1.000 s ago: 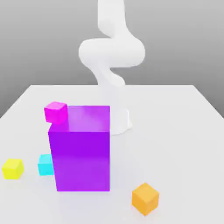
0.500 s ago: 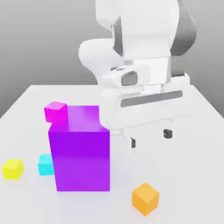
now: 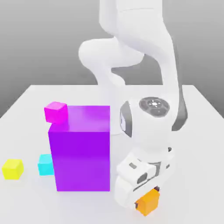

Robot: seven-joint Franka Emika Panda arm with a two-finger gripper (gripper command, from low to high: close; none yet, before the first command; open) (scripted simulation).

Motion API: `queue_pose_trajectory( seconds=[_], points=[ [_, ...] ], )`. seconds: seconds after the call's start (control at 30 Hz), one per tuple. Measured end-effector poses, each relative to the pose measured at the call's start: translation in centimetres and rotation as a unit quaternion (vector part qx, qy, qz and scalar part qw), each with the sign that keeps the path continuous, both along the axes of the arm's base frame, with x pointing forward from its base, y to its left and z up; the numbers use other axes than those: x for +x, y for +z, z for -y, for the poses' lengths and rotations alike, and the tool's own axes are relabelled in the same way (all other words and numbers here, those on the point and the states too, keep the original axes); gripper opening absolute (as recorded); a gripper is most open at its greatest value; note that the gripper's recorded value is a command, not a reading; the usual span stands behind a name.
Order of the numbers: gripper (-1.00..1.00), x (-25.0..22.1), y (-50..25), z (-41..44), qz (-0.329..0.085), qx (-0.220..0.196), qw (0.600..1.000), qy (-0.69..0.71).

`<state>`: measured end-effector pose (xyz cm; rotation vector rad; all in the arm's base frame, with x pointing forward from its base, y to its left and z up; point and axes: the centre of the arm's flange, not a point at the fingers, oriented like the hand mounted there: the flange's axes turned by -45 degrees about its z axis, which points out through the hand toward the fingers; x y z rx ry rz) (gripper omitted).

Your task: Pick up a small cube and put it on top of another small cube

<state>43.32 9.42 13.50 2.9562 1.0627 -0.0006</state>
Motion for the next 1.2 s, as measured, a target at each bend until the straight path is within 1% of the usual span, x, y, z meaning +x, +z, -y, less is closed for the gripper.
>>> queue_pose_trajectory(
  seconds=[0.13,0.33,0.5,0.63,0.83,1.03,1.1,1.2],
  points=[
    [-1.00,0.0,0.1,0.0,0.000,0.000,1.000,0.000],
    [-1.00,0.1,6.4,0.4,0.000,0.001,1.000,-0.008],
    [-1.00,0.9,12.8,6.6,-0.001,0.007,0.993,-0.118],
    [-1.00,0.1,17.9,11.0,-0.002,0.010,0.980,-0.200],
    [-1.00,-3.4,25.2,18.0,-0.002,0.010,0.944,-0.330],
    [-1.00,-9.5,31.7,23.9,-0.001,0.005,0.888,-0.460],
    [-1.00,-10.7,31.3,24.9,0.000,0.003,0.876,-0.483],
    [-1.00,-11.1,27.6,25.1,0.000,0.003,0.872,-0.490]
  ],
)
